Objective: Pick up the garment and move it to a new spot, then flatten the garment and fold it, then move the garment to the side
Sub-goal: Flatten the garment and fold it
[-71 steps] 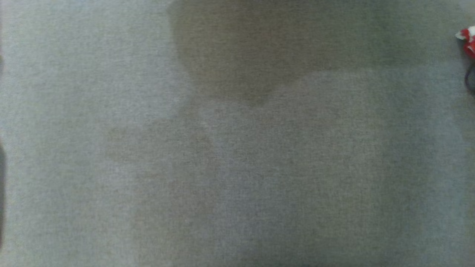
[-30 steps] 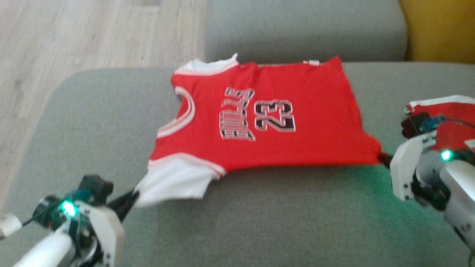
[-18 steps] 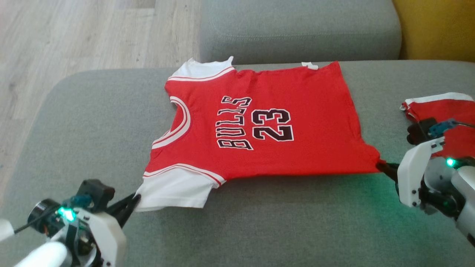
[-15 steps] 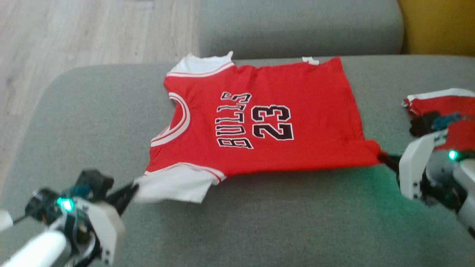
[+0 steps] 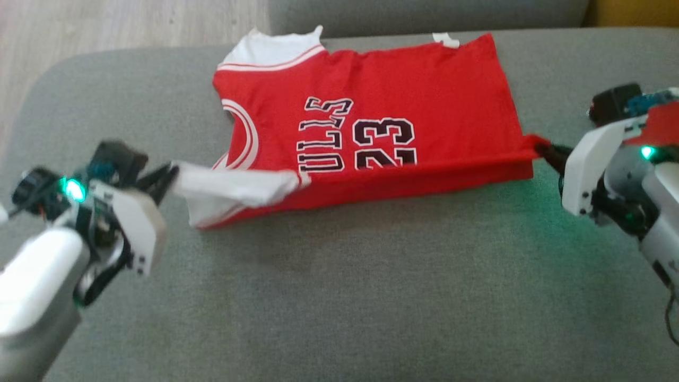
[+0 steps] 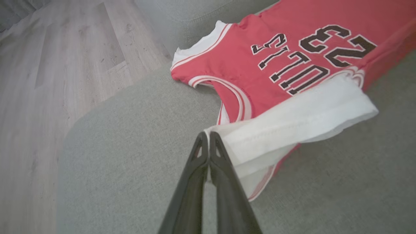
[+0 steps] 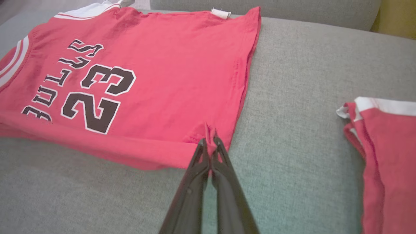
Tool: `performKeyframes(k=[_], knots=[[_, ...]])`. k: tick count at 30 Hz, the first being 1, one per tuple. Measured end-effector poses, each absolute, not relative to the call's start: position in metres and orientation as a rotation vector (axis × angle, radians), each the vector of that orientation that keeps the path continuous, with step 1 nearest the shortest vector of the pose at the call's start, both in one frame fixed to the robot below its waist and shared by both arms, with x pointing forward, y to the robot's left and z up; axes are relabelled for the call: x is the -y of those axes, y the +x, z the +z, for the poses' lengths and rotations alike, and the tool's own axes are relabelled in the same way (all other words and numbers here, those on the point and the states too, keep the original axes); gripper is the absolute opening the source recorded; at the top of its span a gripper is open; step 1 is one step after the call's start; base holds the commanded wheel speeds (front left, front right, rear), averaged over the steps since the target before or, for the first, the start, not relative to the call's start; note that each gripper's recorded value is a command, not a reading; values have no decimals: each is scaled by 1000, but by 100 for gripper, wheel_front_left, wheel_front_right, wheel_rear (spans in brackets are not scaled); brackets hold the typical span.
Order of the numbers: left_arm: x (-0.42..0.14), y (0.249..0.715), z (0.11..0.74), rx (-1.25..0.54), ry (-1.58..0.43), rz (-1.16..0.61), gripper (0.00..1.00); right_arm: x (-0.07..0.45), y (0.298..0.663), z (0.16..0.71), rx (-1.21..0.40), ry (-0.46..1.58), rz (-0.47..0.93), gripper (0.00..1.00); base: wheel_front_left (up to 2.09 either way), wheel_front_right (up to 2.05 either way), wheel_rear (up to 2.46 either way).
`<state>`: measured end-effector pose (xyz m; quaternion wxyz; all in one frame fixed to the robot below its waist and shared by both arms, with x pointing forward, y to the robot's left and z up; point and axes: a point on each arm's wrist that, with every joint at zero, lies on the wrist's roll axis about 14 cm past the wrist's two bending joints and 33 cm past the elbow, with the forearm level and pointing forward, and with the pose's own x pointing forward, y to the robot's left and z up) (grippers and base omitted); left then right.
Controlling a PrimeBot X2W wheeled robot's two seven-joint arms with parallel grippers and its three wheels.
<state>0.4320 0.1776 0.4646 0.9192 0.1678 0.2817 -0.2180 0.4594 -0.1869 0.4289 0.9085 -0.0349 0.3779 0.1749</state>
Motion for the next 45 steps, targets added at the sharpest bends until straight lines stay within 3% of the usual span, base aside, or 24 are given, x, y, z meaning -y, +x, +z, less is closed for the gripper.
performKeyframes(k=[9, 18, 24, 25, 26, 33, 40, 45], knots=[[-178, 482, 458, -584, 413, -431, 0, 187, 488, 423, -754, -81, 333, 0, 0, 0, 0], [-168, 501, 433, -623, 451, -455, 0, 185, 490, 401, -785, -97, 333, 0, 0, 0, 0], [-169, 520, 427, -624, 459, -441, 0, 185, 511, 405, -735, -101, 327, 0, 0, 0, 0], [-169, 522, 426, -621, 455, -437, 46, 184, 515, 405, -724, -105, 327, 70, 0, 0, 0], [-169, 524, 425, -615, 449, -433, 100, 184, 517, 405, -719, -106, 323, 100, 0, 0, 0], [-171, 542, 440, -493, 405, -347, 100, 182, 531, 413, -620, -83, 310, 100, 0, 0, 0], [-169, 562, 514, -142, 213, -210, 100, 173, 555, 476, -274, 37, 270, 100, 0, 0, 0], [-166, 551, 565, 77, 86, -148, 100, 169, 561, 528, -91, 189, 216, 100, 0, 0, 0]])
